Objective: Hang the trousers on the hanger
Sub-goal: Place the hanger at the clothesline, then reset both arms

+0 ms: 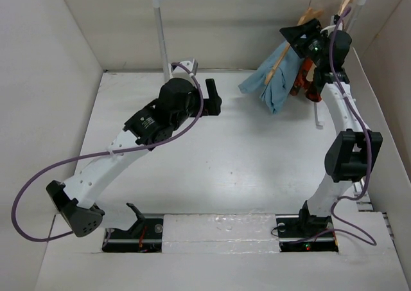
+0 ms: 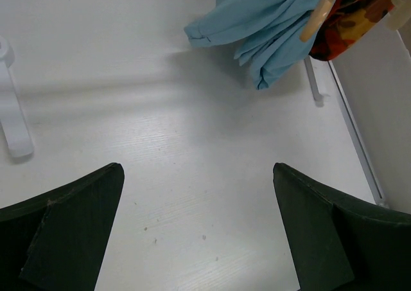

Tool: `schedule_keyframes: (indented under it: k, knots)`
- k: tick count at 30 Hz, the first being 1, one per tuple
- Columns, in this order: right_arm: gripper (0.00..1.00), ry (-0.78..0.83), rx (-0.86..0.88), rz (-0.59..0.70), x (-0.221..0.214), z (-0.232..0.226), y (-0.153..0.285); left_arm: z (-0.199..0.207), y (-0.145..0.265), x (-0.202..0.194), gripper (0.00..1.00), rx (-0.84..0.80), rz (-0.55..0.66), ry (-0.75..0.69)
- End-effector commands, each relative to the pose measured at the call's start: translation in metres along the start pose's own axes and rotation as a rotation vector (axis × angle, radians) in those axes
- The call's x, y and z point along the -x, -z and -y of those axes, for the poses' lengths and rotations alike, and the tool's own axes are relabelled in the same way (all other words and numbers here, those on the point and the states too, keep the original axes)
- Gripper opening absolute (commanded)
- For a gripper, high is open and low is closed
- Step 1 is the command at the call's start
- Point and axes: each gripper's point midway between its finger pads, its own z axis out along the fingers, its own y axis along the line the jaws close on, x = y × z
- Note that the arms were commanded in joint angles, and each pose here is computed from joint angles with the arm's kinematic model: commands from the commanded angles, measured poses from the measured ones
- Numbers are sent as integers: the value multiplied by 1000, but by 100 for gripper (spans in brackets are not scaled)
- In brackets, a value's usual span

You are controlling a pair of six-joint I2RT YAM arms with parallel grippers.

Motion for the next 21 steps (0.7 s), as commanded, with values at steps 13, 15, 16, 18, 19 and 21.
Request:
schedule_keyframes:
  k: [13,15,16,18,19,21]
  knots:
    - [100,356,-137,299,93,-78,101,23,38,125,99,15,287,-48]
    - [100,402,-115,312,99,-91,123,18,43,128,99,39,299,-48]
    - [100,433,-111,311,97,-94,131,12,47,128,99,55,305,-50]
    - [100,452,-106,245,66,-86,140,3,48,120,99,80,306,-44]
    - [100,486,-89,205,42,-86,153,-7,46,102,99,98,281,-46]
    - [100,518,-67,141,9,-83,168,-17,43,82,99,106,260,-33]
